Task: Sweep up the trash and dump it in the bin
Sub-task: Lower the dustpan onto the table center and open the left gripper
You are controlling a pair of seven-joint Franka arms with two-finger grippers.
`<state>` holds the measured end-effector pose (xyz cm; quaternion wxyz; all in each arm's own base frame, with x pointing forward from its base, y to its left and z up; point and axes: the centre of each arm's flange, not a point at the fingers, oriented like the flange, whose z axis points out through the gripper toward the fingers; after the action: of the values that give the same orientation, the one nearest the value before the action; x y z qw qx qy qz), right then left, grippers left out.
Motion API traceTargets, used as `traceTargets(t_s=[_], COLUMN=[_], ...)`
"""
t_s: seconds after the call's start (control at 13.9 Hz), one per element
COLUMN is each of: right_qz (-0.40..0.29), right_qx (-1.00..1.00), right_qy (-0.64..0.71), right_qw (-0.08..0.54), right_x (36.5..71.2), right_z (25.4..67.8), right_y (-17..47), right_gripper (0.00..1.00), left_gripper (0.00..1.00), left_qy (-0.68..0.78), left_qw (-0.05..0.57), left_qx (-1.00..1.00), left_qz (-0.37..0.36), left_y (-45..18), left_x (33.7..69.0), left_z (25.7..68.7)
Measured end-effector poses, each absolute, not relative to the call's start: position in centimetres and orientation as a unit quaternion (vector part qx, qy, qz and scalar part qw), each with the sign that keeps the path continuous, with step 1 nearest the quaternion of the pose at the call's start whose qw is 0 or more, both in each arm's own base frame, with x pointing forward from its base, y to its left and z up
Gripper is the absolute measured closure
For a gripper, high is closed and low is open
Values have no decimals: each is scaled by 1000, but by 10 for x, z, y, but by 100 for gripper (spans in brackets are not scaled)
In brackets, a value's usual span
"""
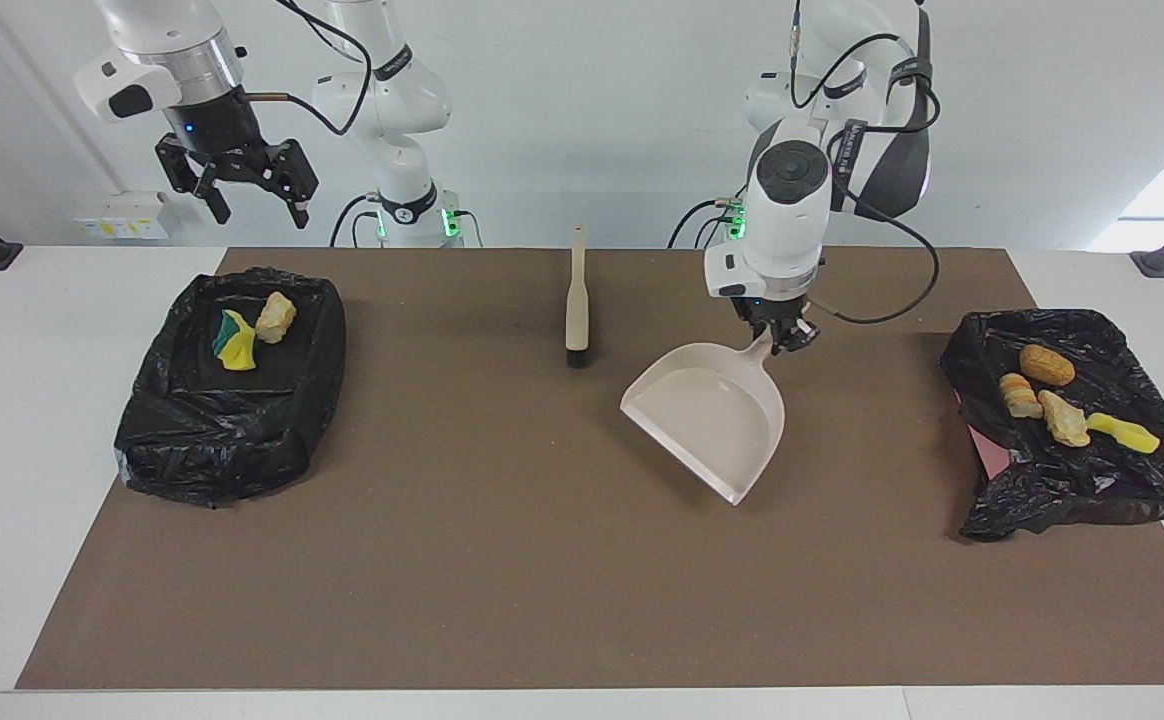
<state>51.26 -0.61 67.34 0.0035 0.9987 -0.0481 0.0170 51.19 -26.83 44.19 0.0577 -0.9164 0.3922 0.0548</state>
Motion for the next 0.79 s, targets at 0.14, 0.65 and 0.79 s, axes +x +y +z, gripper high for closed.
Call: traceTargets(t_s=[0.14, 0.65, 0.79], right_qz=[17, 26, 26], right_qx=[999, 998, 998], right_qy=[-48, -49, -49], right_qw=[4, 3, 3], right_x=[513, 515, 515], right_z=[673, 674, 673], right_y=[-6, -6, -6], right_gripper=[0, 0, 0], left_gripper=[69, 69, 69], left_qy=[344, 174, 148], left_qw=[38, 6, -2], left_qx=[-937, -984, -989], left_qz=[36, 23, 18], left_y=[-300, -387, -405], left_x=[512, 509, 502], left_z=[440, 420, 411])
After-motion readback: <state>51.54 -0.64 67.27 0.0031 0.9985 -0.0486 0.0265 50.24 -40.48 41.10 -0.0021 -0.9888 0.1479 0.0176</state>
